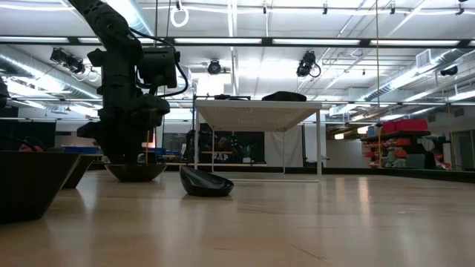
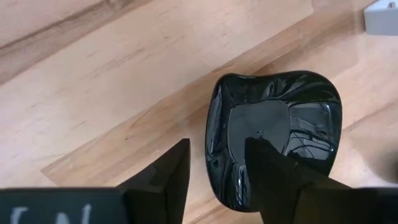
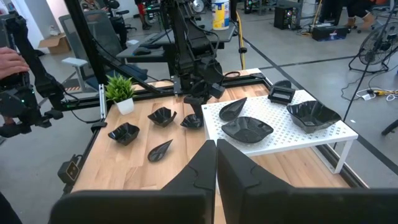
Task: Pick & Place Mini shaped plates
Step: Stack the leaf-shaped plate on top of the leaf-shaped plate on the shelf
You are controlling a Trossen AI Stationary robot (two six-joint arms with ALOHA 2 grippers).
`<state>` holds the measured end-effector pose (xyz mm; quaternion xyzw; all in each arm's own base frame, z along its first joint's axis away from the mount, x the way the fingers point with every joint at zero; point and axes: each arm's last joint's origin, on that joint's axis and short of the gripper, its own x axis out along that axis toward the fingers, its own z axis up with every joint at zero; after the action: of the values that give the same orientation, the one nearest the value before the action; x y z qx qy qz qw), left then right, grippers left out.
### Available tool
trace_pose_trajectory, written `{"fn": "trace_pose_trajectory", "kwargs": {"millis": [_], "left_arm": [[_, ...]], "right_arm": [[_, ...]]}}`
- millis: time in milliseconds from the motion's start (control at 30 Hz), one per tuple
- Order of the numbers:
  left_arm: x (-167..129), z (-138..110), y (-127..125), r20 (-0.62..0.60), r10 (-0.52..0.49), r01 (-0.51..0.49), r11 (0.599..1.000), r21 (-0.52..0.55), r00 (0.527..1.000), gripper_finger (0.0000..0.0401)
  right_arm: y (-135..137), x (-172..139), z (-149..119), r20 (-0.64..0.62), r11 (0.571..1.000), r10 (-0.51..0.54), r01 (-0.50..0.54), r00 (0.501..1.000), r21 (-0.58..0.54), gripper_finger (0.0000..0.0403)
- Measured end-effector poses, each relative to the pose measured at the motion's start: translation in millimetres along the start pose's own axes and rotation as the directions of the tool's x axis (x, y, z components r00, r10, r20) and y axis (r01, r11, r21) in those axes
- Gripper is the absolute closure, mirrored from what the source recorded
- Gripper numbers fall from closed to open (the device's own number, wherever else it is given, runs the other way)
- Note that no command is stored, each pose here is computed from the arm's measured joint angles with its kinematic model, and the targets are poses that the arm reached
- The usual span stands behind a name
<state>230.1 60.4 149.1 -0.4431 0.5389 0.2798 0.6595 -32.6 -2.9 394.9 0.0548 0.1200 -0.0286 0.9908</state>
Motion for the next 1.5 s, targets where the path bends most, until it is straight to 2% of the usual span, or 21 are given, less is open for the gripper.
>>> {"fn": "trace_pose_trajectory", "kwargs": {"millis": [433,1167,1500], "left_arm": [[9.3,-1.1,0.2,-0.072,0.000,-0.001,1.000,-0.006,0.997,0.0294],[9.3,-0.8,-0.6,-0.084,-0.016,0.013,0.999,-0.031,0.996,0.0389],[4.6,0.8,-4.7,-0.106,-0.029,0.027,0.999,-0.027,0.994,0.0388]], "right_arm": [[0.0,0.1,0.0,-0.001,1.000,0.000,0.000,1.000,0.000,0.0384],[0.0,0.1,0.0,0.000,1.000,0.000,0.000,1.000,0.000,0.0384],[0.0,0.1,0.0,0.000,1.000,0.000,0.000,1.000,0.000,0.0384]]}}
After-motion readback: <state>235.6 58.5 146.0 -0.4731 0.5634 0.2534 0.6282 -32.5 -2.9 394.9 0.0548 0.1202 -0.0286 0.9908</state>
